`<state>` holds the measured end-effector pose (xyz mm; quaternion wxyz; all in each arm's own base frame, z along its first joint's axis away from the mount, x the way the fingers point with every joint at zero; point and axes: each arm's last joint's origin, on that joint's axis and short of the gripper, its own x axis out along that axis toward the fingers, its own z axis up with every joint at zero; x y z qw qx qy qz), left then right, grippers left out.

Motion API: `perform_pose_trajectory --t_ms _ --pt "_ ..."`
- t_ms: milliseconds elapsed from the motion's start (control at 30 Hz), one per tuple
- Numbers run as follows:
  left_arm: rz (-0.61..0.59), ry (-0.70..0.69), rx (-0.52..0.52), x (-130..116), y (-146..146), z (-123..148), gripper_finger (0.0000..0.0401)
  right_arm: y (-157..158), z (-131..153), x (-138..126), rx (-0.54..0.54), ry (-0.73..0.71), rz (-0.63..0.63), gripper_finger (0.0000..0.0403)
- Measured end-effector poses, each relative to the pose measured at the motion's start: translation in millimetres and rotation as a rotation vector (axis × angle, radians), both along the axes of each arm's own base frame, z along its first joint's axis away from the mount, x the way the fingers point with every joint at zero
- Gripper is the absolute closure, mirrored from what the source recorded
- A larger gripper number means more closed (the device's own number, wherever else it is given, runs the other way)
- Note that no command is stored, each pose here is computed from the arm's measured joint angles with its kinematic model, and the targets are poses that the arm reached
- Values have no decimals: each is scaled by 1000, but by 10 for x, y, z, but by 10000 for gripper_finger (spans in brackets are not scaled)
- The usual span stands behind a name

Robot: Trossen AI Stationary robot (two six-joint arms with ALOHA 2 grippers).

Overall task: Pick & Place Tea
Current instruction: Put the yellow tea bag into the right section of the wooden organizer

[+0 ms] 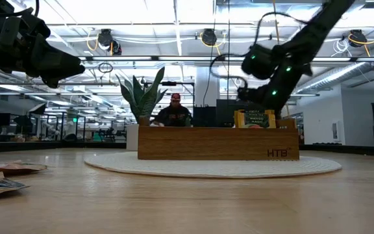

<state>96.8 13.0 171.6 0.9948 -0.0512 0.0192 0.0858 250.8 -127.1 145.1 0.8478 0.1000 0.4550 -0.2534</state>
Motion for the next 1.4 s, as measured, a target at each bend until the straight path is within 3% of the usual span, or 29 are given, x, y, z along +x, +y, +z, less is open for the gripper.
perform_pose_trajectory --t_ms 167,333,633,800,933,1067,1400 --pt "0 0 0 0 0 0 244 -91 -157 125 13 204 -44 146" --pt "0 0 0 0 0 0 244 -81 -221 82 66 336 -127 154" --pt "0 0 0 0 0 0 244 7 34 -133 82 368 -283 171" --pt "0 -1 0 0 0 1 244 17 271 -203 -14 313 -350 184" --pt "0 0 0 0 0 0 244 29 397 -198 2 222 -328 188" --pt "0 0 0 0 0 0 244 60 368 -189 92 216 -272 183" --pt "0 0 0 0 0 0 244 114 141 -30 104 254 -228 186"
